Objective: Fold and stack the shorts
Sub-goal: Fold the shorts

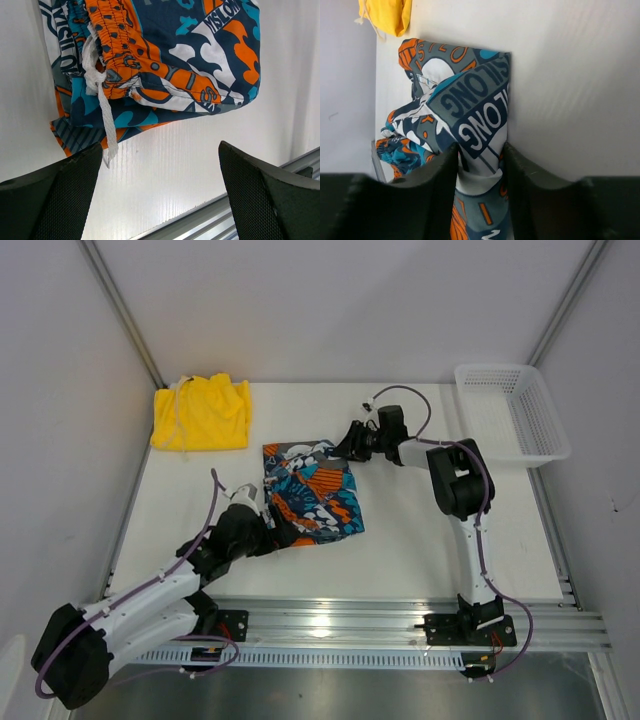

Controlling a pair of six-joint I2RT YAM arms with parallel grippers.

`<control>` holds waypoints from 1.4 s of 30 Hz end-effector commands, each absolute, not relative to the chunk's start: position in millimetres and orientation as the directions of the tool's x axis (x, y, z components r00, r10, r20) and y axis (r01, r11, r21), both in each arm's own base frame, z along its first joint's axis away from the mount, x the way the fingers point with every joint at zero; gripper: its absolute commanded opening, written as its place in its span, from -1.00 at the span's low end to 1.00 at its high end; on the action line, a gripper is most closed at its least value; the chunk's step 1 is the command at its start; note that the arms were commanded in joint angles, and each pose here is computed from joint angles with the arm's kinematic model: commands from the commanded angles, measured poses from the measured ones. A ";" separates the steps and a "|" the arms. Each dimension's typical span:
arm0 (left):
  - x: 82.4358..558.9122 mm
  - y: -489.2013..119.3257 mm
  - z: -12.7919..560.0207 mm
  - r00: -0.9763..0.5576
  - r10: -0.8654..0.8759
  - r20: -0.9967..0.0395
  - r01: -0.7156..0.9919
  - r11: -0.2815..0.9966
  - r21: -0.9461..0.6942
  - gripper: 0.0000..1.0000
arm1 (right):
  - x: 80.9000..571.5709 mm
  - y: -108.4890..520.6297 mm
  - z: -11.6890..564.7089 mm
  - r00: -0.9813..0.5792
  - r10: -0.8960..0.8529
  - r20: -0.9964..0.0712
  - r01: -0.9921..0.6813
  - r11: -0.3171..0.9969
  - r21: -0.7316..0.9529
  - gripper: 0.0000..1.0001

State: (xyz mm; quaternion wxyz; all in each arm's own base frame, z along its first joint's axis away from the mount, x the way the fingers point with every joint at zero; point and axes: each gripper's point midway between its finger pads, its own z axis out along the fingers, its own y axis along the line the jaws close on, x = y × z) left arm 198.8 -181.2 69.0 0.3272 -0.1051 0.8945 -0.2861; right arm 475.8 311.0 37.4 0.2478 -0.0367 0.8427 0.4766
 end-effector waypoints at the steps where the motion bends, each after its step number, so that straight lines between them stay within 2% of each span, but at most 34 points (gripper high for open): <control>1: 199.1 -180.2 80.6 -0.749 -0.392 -0.534 -0.003 0.807 -0.590 0.98 | 474.1 328.3 27.1 -0.890 0.117 -0.441 -0.309 0.557 0.771 -0.28; 2: 198.4 -179.3 81.1 -0.748 -0.393 -0.535 -0.002 0.807 -0.590 0.98 | 473.5 331.7 24.0 -0.889 0.094 -0.448 -0.321 0.569 0.757 -0.37; 5: 197.5 -176.2 83.7 -0.740 -0.397 -0.542 -0.004 0.809 -0.587 0.98 | 479.0 335.8 24.1 -0.897 0.100 -0.430 -0.299 0.578 0.759 -0.92; 6: 197.6 -175.9 84.9 -0.738 -0.399 -0.544 -0.003 0.809 -0.588 0.98 | 482.1 335.2 24.8 -0.897 0.115 -0.427 -0.290 0.576 0.764 -1.00; 8: 197.3 -175.0 86.0 -0.735 -0.399 -0.548 -0.002 0.809 -0.588 0.98 | 495.7 327.4 30.8 -0.884 0.175 -0.433 -0.267 0.573 0.775 -1.00; 10: 198.0 -175.4 86.8 -0.737 -0.396 -0.548 -0.001 0.811 -0.585 0.98 | 497.6 312.8 32.2 -0.884 0.274 -0.379 -0.168 0.570 0.804 -1.00; 12: 198.4 -175.5 86.5 -0.739 -0.389 -0.550 0.001 0.815 -0.579 0.98 | 519.4 278.3 39.7 -0.793 0.435 -0.426 -0.085 0.615 0.784 -1.00; 13: 200.3 -176.1 89.9 -0.734 -0.389 -0.557 0.007 0.815 -0.579 0.98 | 522.5 264.8 70.5 -0.738 0.495 -0.458 -0.070 0.620 0.782 -1.00; 14: 200.8 -176.1 89.3 -0.735 -0.386 -0.558 0.007 0.819 -0.574 0.98 | 507.6 246.4 53.0 -0.721 0.525 -0.452 0.002 0.654 0.756 -1.00; 15: 201.3 -175.5 89.3 -0.734 -0.385 -0.559 0.005 0.820 -0.572 0.98 | 509.7 225.8 55.2 -0.652 0.575 -0.494 0.062 0.690 0.721 -1.00; 16: 203.5 -175.6 91.9 -0.729 -0.384 -0.567 0.009 0.823 -0.569 0.98 | 500.1 216.1 57.0 -0.624 0.609 -0.490 0.109 0.689 0.716 -1.00; 20: 212.1 -171.9 92.4 -0.720 -0.375 -0.584 0.003 0.839 -0.544 0.98 | 427.4 205.2 61.9 -0.628 0.629 -0.459 0.172 0.687 0.706 -1.00; 21: 215.3 -170.5 93.9 -0.717 -0.368 -0.592 0.009 0.844 -0.536 0.98 | 392.8 200.0 34.0 -0.666 0.608 -0.432 0.219 0.713 0.666 -0.94; 22: 218.4 -169.7 95.2 -0.714 -0.369 -0.595 0.010 0.844 -0.536 0.98 | 367.3 214.2 27.7 -0.708 0.567 -0.421 0.196 0.731 0.653 -0.82; 23: 222.9 -165.6 95.5 -0.715 -0.381 -0.587 0.002 0.837 -0.547 0.98 | 346.6 220.7 29.5 -0.735 0.531 -0.421 0.168 0.745 0.645 -0.54; 25: 230.2 -160.4 94.5 -0.710 -0.386 -0.589 0.004 0.834 -0.552 0.98 | 286.6 238.5 5.4 -0.821 0.417 -0.389 0.124 0.797 0.591 -0.35; 26: 234.1 -156.2 96.3 -0.712 -0.392 -0.583 0.007 0.826 -0.564 0.98 | 265.9 244.1 7.0 -0.843 0.385 -0.375 0.107 0.804 0.584 -0.10; 28: 239.4 -150.4 102.7 -0.701 -0.397 -0.593 0.005 0.828 -0.561 0.98 | 211.3 253.6 -5.7 -0.894 0.289 -0.343 0.053 0.828 0.559 0.14; 29: 245.4 -144.9 109.7 -0.682 -0.398 -0.614 0.006 0.836 -0.548 0.98 | 200.8 258.2 7.3 -0.892 0.294 -0.344 0.037 0.805 0.592 0.41; 31: 245.2 -137.7 111.3 -0.676 -0.394 -0.622 -0.003 0.846 -0.532 0.98 | 178.2 251.0 8.0 -0.902 0.268 -0.338 0.018 0.806 0.592 0.67; 32: 248.8 -136.2 120.4 -0.662 -0.389 -0.641 0.008 0.851 -0.525 0.98 | 180.8 250.5 28.1 -0.883 0.273 -0.381 -0.023 0.786 0.618 0.85; 34: 246.2 -132.5 120.3 -0.669 -0.377 -0.640 0.003 0.861 -0.509 0.98 | 185.5 244.5 45.5 -0.871 0.253 -0.420 -0.063 0.792 0.608 0.99; 36: 244.8 -127.2 119.5 -0.678 -0.364 -0.639 -0.007 0.872 -0.489 0.98 | 206.0 235.6 64.1 -0.847 0.239 -0.475 -0.120 0.785 0.608 0.99; 42: 243.3 -111.7 110.5 -0.681 -0.383 -0.625 -0.081 0.887 -0.455 0.98 | 242.9 234.0 67.5 -0.890 0.117 -0.440 -0.203 0.762 0.615 0.99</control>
